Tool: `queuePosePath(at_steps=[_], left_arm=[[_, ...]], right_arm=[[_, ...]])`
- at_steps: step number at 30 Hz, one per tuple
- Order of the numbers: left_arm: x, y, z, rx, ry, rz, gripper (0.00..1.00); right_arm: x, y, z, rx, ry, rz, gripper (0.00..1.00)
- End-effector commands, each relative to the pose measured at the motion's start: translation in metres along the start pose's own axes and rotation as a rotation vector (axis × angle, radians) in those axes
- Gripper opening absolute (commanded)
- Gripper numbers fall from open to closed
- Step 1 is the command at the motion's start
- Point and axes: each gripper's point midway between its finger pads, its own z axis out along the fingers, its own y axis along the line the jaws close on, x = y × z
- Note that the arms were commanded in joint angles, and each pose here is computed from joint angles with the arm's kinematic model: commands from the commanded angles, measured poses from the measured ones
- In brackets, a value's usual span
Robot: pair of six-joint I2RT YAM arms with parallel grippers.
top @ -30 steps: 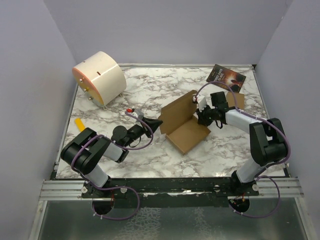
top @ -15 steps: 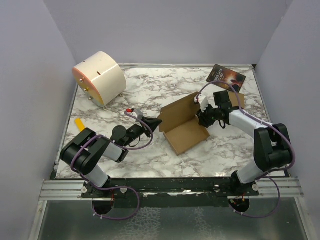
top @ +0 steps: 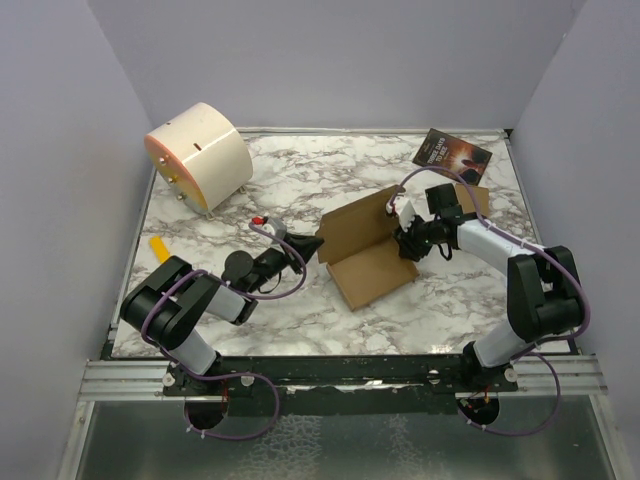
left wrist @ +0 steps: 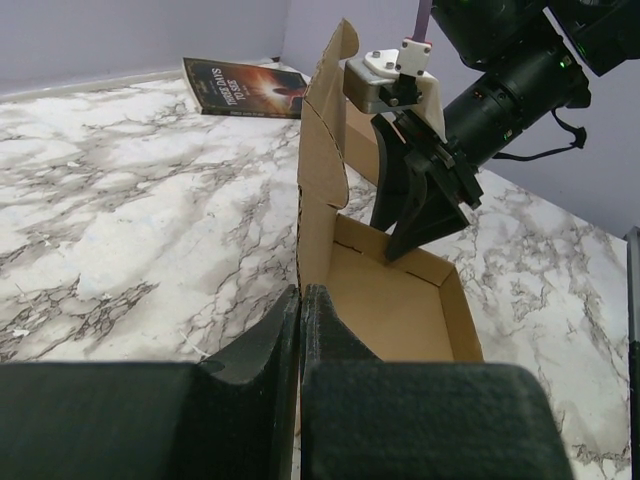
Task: Fold the paper box
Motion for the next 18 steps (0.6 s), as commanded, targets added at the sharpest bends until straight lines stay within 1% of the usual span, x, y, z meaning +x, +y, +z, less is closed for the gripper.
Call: queuePosePath(at_steps=[1, 2, 3, 5, 7, 12, 13, 14, 16, 17, 18], left_arm=[[-0.067, -0.011, 0.008, 0.045, -0.254, 0.113, 0.0], [-0.067, -0.01, 0.009, 0.04, -0.256, 0.113, 0.0], [-0.067, -0.01, 0.009, 0.037, -0.257, 0.113, 0.0], [-0.067, -0.009, 0.01, 0.033, -0.258, 0.115, 0.0], [-0.067, -0.007, 0.011, 0.031, -0.257, 0.115, 0.0], [-0.064, -0.006, 0.016, 0.035, -0.252, 0.109, 0.0], [-0.064, -0.006, 0.017, 0.04, -0.249, 0.108, 0.0], [-0.062, -0.006, 0.019, 0.043, -0.243, 0.106, 0.0], [-0.058, -0.004, 0.023, 0.05, -0.23, 0.109, 0.0], [-0.055, -0.003, 0.025, 0.053, -0.223, 0.114, 0.0], [-0.053, -0.002, 0.027, 0.057, -0.214, 0.121, 0.0]], right_arm=[[0.003, 0.001, 0.002, -0.021, 0.014, 0.0, 0.33], [0.004, 0.0, 0.003, -0.02, 0.018, 0.003, 0.3], [0.004, 0.0, 0.004, -0.02, 0.02, 0.005, 0.25], [0.004, -0.002, 0.004, -0.01, 0.02, 0.014, 0.11], [0.002, -0.006, 0.004, 0.008, 0.021, 0.028, 0.02], [-0.011, -0.011, -0.003, 0.047, -0.022, 0.052, 0.01], [-0.013, -0.011, -0.004, 0.045, -0.032, 0.057, 0.02], [-0.014, -0.01, -0.005, 0.036, -0.038, 0.064, 0.09], [-0.016, -0.009, -0.008, 0.01, -0.054, 0.074, 0.3], [-0.017, -0.01, -0.012, 0.004, -0.067, 0.083, 0.42], [-0.019, -0.013, -0.018, 0.005, -0.086, 0.091, 0.46]])
